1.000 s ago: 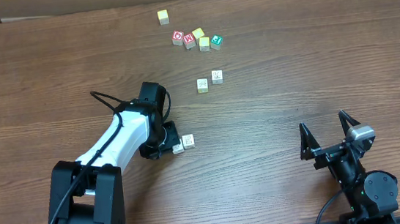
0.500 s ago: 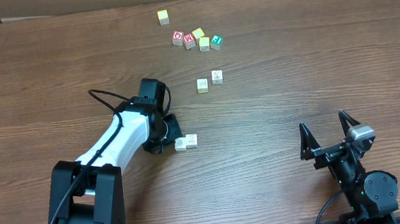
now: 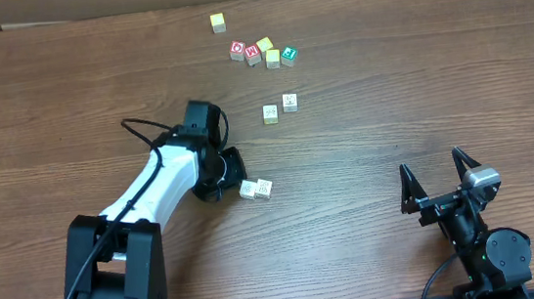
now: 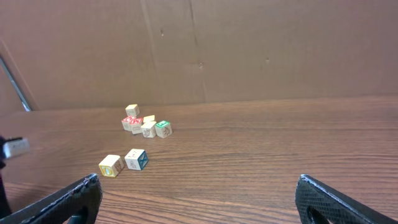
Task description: Flip 4 blocks
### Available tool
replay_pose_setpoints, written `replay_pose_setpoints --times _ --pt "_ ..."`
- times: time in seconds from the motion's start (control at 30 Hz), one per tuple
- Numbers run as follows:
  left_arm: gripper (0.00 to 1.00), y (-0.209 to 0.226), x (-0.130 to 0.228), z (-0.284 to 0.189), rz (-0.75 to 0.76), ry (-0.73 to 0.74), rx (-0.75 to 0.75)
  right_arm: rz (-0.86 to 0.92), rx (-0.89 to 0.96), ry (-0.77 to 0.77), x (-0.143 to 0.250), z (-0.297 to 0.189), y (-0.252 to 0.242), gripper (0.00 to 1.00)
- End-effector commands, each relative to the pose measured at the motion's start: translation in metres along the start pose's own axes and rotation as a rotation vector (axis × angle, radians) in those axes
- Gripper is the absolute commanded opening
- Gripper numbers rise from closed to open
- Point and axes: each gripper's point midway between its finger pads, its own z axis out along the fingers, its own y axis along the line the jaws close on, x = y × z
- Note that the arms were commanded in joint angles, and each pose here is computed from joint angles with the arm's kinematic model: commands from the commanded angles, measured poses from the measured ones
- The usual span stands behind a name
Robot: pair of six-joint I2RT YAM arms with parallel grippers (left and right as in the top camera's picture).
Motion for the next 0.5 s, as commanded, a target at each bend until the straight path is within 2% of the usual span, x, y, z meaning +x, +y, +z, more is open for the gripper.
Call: replay_pose_setpoints --times 0.0,0.1,0.27,0.47 --pt "0.04 -0.013 -0.030 -0.020 0.039 -0.094 0.021 -0.003 0.006 0.000 0.003 0.000 -0.002 1.00" --pt "0.04 -0.010 -0.033 -0.020 0.039 -0.107 0.002 -0.003 0.006 0.000 0.003 0.000 -0.002 1.00" --pt "0.04 0.016 -0.018 -0.019 0.022 -0.062 -0.127 -0.003 0.006 0.000 0.003 0.000 -0.002 1.00" --pt "0.04 0.024 0.001 -0.008 0.026 -0.006 -0.149 -0.003 0.006 0.000 0.003 0.000 -0.002 1.00"
